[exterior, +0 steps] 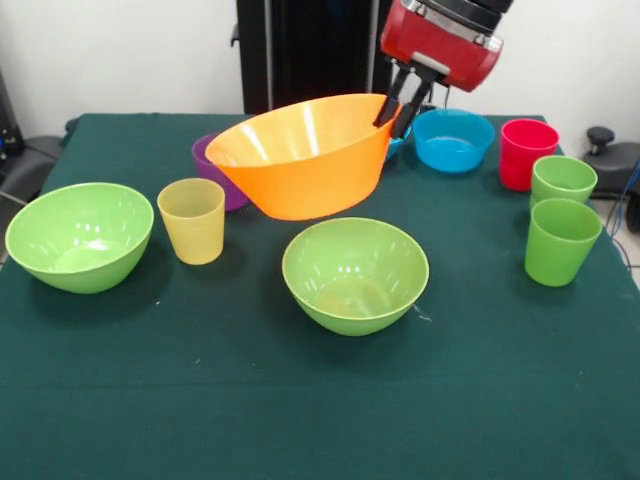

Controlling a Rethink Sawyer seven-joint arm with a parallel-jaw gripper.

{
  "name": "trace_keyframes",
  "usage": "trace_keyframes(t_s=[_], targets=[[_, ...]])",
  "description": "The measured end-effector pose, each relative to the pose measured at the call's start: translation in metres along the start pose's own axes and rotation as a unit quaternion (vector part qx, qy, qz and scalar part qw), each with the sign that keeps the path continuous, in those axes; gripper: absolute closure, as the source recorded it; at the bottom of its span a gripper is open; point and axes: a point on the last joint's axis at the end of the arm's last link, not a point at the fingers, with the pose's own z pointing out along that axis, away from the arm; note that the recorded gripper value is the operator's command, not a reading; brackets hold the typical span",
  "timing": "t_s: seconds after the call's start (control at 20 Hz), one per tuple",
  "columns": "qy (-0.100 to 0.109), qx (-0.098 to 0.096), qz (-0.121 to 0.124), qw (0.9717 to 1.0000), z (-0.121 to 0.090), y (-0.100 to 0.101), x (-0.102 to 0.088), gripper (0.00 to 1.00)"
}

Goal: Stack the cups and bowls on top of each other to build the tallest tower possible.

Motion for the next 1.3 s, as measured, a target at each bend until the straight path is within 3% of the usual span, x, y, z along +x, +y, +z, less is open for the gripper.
trace_keyframes(t_s=[0.6,1.3], targets=[[-0.012,0.003,-0.005,0.9999,0.03,0.022,-0.027,1.0],[0.019,0.031,0.009,0.9993,0.042,0.021,-0.039,1.0]])
